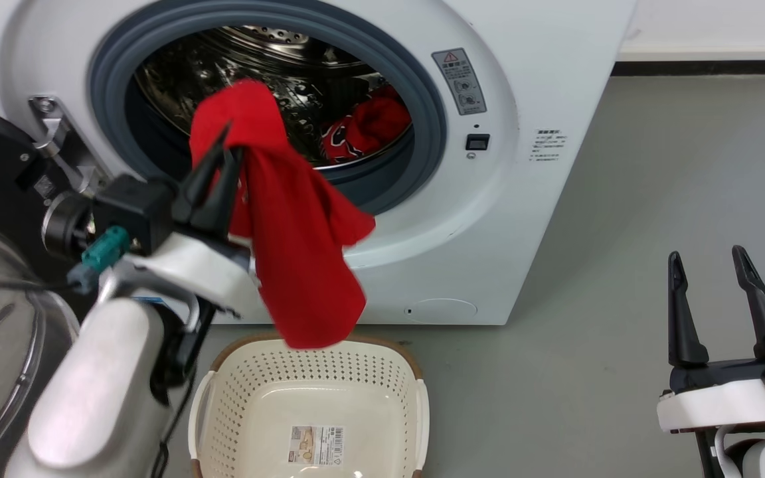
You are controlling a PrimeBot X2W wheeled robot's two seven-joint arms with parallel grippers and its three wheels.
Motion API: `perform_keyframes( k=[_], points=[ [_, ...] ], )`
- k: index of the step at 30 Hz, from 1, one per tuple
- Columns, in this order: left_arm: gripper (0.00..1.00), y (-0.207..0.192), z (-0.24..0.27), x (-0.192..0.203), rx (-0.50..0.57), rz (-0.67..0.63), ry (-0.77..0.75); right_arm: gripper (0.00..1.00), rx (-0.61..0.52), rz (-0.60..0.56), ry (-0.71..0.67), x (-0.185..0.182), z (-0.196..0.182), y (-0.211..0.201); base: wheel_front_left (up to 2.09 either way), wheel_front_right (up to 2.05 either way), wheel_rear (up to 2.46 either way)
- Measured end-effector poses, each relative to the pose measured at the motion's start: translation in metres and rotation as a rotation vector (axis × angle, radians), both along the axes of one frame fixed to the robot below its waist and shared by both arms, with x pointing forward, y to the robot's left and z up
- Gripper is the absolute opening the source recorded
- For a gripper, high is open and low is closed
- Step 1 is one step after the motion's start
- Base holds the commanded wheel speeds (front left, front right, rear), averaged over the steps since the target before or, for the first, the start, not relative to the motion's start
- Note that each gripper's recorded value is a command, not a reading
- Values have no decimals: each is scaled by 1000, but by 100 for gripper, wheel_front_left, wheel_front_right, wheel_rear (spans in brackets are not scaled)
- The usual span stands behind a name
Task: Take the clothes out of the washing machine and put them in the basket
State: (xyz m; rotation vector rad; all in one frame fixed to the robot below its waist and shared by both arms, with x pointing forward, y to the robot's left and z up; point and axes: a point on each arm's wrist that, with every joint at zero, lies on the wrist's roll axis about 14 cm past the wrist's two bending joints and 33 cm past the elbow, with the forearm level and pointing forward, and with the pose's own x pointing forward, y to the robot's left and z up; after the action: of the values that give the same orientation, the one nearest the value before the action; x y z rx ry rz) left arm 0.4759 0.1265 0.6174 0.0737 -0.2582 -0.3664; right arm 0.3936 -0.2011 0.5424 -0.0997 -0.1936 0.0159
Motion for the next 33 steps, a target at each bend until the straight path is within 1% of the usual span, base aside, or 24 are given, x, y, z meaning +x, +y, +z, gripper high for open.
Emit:
perform_keyframes(
  k=[2, 6, 13, 15, 17, 21, 23, 25, 28, 30, 33],
  points=[
    [0, 0, -6, -15, -26, -8, 44, 100, -1, 11, -4, 1, 1, 4, 0, 0, 0],
    [0, 0, -28, -35, -17, -15, 143, 100, 1, 26, 4, 5, -2, 9, 0, 0, 0],
    [0, 6, -103, -46, 24, -6, 404, 100, -2, 38, 45, 13, -17, 13, 0, 0, 0],
    [0, 10, -129, -47, 65, 7, 479, 100, -3, 36, 57, 17, -22, 12, 0, 0, 0],
    [0, 13, -153, -47, 75, 19, 547, 100, -12, 31, 68, 22, -27, 11, 0, 0, 0],
    [0, 11, -207, -53, 132, 0, 702, 100, -22, 20, 100, 32, -41, 7, 0, 0, 0],
    [0, 12, -231, -52, 153, -1, 763, 100, -25, 16, 117, 37, -49, 5, 0, 0, 0],
    [0, 17, -257, -54, 206, -1, 817, 100, -26, 18, 129, 43, -55, 6, 0, 0, 0],
    [0, 25, -298, -61, 236, 9, 919, 100, -32, 17, 138, 54, -63, 5, 0, 0, 0],
    [0, 25, -320, -62, 247, 8, 968, 100, -36, 9, 158, 58, -73, 2, 0, 0, 0],
    [0, 34, -353, -62, 291, 20, 1034, 100, -48, 9, 191, 65, -89, 1, 0, 0, 0]
  ],
)
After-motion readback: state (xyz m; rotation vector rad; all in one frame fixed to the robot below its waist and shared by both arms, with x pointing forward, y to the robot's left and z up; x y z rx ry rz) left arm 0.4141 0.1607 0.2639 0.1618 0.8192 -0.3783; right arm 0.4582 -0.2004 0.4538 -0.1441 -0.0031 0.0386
